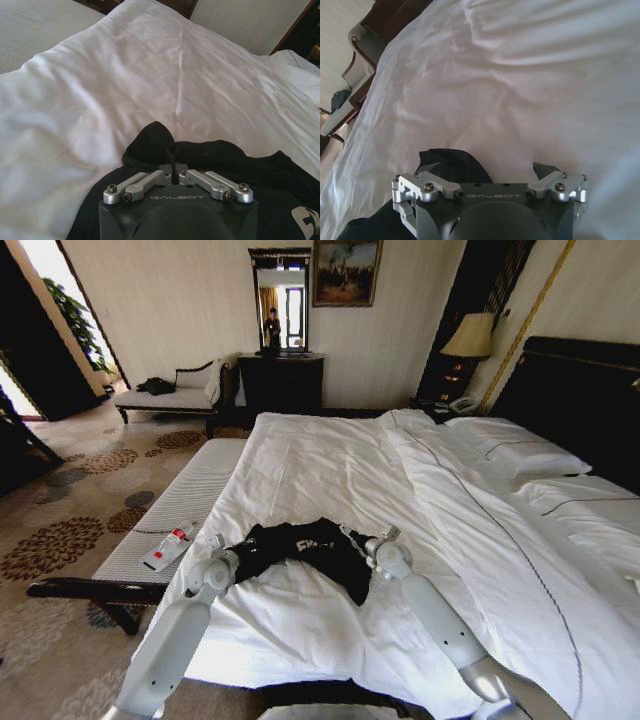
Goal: Fold the clothes on the bed.
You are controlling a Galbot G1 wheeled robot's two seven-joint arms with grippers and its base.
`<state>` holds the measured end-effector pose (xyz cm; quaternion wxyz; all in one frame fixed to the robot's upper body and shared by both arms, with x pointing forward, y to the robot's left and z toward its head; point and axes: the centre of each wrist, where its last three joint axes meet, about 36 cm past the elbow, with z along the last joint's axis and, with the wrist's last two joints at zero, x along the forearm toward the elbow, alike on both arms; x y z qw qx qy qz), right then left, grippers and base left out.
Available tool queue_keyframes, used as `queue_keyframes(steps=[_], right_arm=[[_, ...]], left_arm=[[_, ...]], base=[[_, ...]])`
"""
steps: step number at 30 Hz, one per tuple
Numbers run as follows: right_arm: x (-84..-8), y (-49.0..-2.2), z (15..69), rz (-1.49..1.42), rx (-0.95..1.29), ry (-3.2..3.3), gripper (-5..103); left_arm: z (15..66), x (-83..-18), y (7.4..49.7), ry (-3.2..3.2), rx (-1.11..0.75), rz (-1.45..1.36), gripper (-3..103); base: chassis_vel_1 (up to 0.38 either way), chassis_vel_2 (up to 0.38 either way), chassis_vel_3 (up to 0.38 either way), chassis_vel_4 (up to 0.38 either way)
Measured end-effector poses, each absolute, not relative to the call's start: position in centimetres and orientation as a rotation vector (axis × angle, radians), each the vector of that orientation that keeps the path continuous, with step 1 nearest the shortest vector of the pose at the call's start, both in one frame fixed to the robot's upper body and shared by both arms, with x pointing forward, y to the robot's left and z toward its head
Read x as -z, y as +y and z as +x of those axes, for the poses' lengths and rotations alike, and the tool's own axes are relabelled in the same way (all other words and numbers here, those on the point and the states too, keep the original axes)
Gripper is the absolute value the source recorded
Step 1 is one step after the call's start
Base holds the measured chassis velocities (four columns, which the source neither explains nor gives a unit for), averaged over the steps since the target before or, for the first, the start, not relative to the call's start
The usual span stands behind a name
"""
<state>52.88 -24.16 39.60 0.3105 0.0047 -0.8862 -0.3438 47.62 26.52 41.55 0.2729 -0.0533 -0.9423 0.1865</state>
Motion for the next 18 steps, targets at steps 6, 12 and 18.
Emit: queue_keyframes(steps=[6, 12, 18], right_arm=[[-39.0, -23.8, 52.4, 0.014, 0.933, -2.301, 100], [-38.6, -23.1, 52.5, 0.049, 0.967, -2.286, 74], [-38.6, -23.0, 52.5, 0.071, 0.981, -2.31, 53]], left_arm=[[47.6, -41.7, 26.5, -2.538, -0.502, -0.142, 1], [47.4, -41.6, 26.6, -2.537, -0.5, -0.137, 1], [47.6, -41.5, 26.7, -2.537, -0.498, -0.13, 1]], base=[[0.0, 0.0, 0.0, 0.0], [0.0, 0.0, 0.0, 0.0], [0.0, 0.0, 0.0, 0.0]])
